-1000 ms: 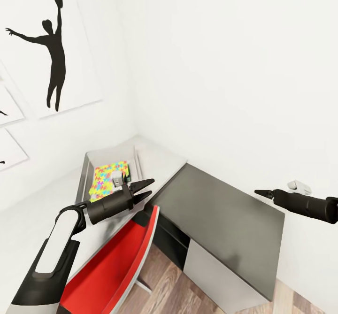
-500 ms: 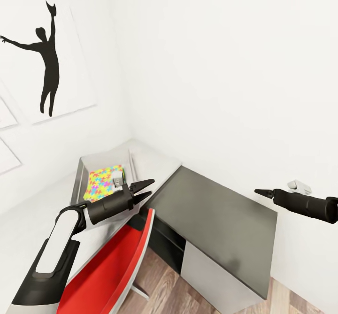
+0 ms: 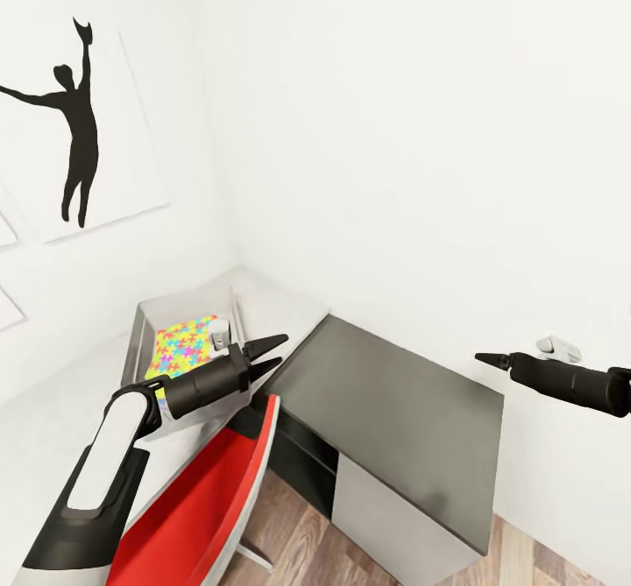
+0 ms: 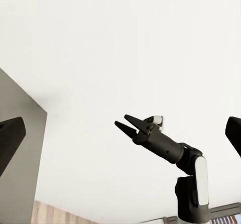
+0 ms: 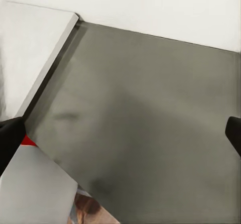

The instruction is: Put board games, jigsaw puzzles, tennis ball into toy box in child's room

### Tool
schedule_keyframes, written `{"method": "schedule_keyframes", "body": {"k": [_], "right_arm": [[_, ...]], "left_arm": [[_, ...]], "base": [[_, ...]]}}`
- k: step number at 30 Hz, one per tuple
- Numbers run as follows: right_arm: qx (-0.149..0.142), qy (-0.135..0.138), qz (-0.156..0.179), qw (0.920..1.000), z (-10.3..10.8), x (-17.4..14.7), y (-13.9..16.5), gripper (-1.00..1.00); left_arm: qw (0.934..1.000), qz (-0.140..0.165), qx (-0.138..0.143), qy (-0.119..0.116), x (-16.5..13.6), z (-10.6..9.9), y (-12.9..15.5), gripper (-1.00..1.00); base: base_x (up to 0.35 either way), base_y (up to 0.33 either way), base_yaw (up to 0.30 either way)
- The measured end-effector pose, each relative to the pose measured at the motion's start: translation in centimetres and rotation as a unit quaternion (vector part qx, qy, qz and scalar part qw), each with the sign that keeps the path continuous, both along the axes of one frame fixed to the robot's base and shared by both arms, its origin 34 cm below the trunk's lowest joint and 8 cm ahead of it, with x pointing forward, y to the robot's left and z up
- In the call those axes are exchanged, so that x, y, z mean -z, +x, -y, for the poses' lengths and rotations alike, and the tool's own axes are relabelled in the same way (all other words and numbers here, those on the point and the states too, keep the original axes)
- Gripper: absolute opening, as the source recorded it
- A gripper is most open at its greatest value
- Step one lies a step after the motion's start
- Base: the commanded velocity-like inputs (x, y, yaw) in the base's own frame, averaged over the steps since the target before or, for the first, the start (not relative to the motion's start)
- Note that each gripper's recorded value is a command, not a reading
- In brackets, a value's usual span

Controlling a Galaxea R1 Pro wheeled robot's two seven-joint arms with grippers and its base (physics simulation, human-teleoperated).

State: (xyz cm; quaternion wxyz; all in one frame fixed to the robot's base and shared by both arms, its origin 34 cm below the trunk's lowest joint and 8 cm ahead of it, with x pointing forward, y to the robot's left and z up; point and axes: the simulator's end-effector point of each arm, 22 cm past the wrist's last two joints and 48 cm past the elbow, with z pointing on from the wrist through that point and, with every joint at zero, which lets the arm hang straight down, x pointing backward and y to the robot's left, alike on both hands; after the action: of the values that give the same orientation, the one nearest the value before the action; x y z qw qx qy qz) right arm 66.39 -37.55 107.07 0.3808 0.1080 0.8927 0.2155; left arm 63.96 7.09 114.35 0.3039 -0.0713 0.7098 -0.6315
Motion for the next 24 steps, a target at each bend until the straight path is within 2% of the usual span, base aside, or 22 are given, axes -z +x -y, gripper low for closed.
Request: {"method": "schedule_keyframes", "body": {"k": [12,24], "right_arm": [[0.000,0.000,0.010,1.0000,0.0,-1.1,-0.1,1.00],[0.000,0.000,0.020,0.9998,0.0,-2.2,-0.3,1.00]], "left_arm": [[0.9999,0.010,-0.005,0.000,-1.0,-0.1,-0.1,1.00],[0.9998,0.021,-0.007,-0.001,-2.1,-0.1,-0.4,1.00]], "base": [[-0.148,0.000,-0.100],[-0.049,0.000,-0.101]]}}
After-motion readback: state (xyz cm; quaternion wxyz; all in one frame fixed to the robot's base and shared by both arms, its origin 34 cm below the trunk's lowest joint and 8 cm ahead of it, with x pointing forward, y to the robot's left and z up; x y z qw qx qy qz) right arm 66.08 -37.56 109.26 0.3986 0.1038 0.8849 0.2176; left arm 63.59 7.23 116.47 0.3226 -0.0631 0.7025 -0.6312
